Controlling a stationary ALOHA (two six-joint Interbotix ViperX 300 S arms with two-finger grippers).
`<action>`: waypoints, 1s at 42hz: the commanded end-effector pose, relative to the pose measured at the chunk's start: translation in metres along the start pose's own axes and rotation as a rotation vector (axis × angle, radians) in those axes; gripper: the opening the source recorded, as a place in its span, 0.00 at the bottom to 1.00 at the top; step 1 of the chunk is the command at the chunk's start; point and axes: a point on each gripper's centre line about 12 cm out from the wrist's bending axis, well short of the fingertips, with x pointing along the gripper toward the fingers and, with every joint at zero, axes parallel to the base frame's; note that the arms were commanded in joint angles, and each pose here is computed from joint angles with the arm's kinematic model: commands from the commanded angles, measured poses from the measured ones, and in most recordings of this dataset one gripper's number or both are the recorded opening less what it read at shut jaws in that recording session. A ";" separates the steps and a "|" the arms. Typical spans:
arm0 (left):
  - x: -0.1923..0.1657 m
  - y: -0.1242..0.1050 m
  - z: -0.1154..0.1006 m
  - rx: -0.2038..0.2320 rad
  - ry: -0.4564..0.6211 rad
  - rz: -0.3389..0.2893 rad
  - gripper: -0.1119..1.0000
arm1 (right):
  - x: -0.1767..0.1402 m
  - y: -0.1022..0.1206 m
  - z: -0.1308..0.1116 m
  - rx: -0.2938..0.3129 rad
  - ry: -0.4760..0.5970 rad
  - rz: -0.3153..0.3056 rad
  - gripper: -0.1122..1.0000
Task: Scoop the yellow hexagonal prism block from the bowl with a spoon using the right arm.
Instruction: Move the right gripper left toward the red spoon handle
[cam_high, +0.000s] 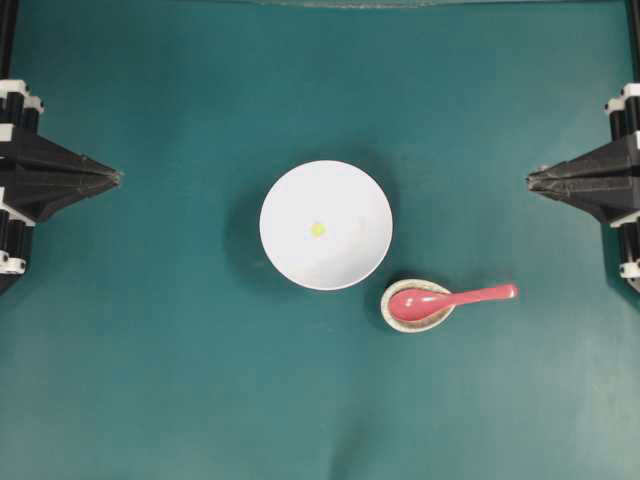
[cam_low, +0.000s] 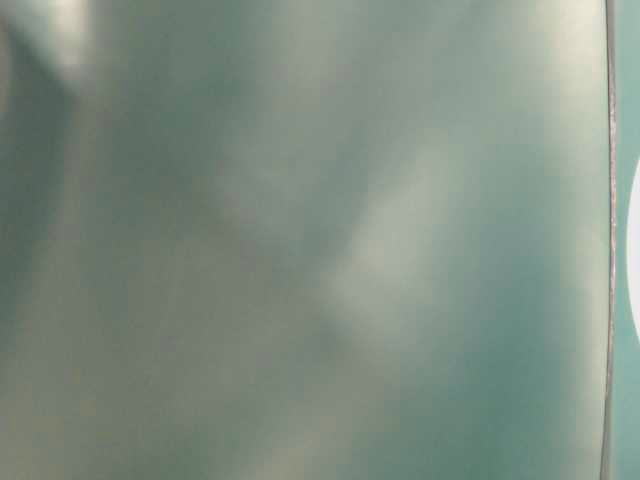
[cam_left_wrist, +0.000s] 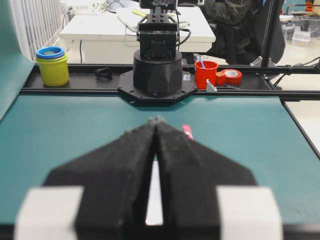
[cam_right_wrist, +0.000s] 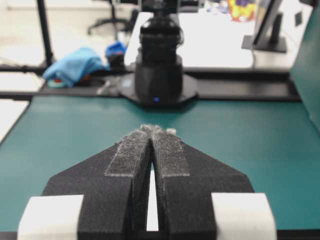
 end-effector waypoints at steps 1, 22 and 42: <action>0.004 0.000 -0.002 0.006 0.034 -0.003 0.10 | 0.003 0.000 -0.002 -0.003 0.014 0.000 0.10; 0.008 0.000 -0.008 0.018 0.063 -0.004 0.10 | 0.012 0.009 -0.027 0.013 0.117 0.043 0.48; 0.008 0.000 -0.009 0.019 0.071 -0.004 0.10 | 0.022 0.016 -0.089 0.062 0.148 0.050 0.58</action>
